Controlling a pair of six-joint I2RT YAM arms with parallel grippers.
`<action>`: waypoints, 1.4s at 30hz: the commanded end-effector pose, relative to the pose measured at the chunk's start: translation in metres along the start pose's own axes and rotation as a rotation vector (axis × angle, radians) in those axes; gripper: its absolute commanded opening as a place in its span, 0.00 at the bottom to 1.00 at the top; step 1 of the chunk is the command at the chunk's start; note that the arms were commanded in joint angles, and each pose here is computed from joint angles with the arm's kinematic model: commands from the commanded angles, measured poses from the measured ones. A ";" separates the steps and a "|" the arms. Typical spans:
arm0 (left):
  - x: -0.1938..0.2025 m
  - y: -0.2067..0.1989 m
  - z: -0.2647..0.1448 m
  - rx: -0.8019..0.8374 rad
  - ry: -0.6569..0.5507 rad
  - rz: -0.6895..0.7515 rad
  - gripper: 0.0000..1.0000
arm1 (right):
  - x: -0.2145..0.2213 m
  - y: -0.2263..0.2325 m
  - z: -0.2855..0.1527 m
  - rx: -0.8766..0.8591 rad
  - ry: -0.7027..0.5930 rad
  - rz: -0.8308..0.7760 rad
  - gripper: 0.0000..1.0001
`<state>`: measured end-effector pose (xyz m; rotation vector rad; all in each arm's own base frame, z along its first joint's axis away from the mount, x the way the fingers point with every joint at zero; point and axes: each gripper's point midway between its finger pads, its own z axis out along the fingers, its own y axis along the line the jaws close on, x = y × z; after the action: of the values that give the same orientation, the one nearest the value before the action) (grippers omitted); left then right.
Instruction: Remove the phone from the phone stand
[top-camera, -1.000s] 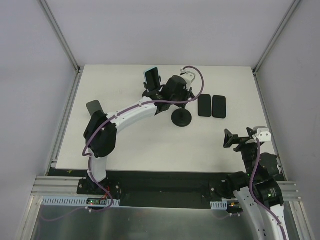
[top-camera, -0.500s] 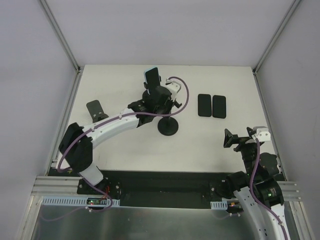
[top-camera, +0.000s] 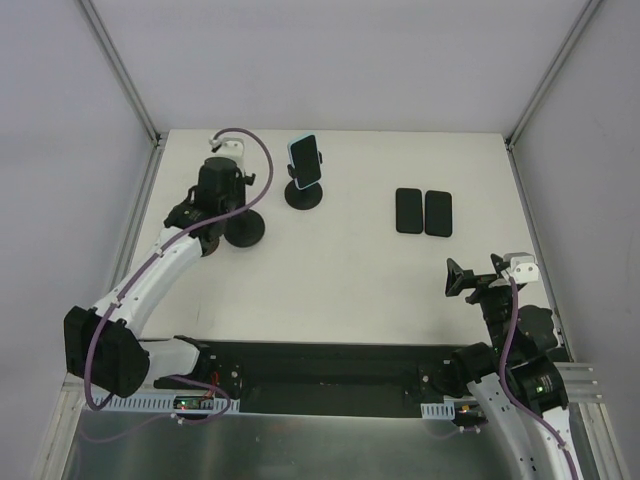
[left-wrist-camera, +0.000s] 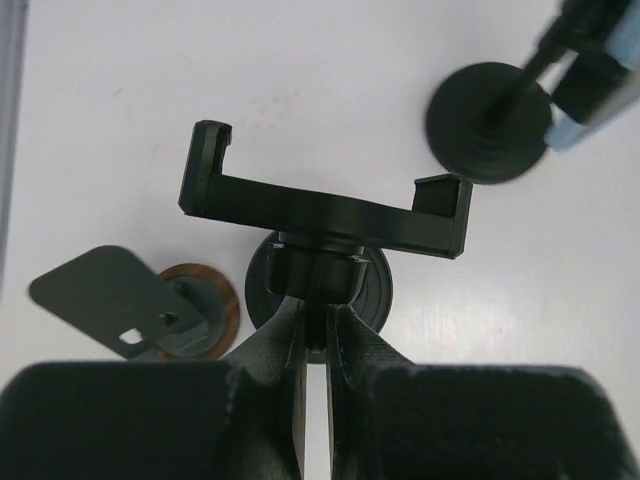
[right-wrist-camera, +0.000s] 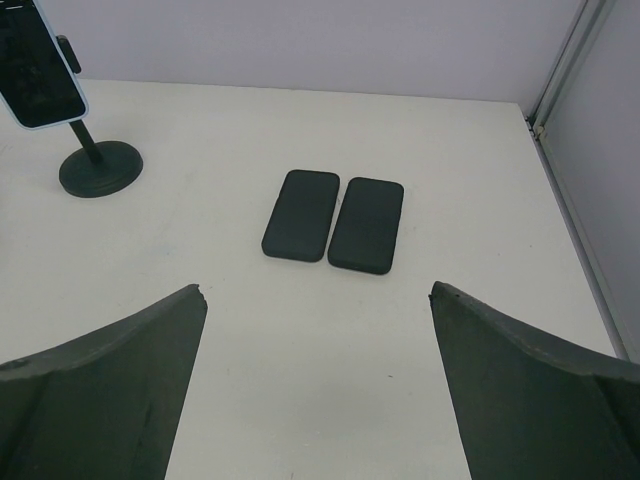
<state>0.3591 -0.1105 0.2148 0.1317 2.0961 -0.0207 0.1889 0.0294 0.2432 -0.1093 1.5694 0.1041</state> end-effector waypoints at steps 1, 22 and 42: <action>-0.042 0.048 -0.002 -0.079 -0.114 -0.108 0.00 | -0.029 -0.003 -0.014 -0.003 -0.156 0.016 0.97; -0.044 0.079 0.071 -0.046 -0.083 -0.159 0.00 | -0.023 0.001 -0.009 -0.022 -0.137 -0.012 0.97; -0.073 0.070 0.029 0.013 -0.191 -0.170 0.90 | -0.023 0.001 -0.009 -0.026 -0.145 -0.014 0.96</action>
<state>0.4341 -0.0445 0.2053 -0.0448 2.0732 -0.0807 0.1920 0.0318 0.2369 -0.1515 1.5739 0.0856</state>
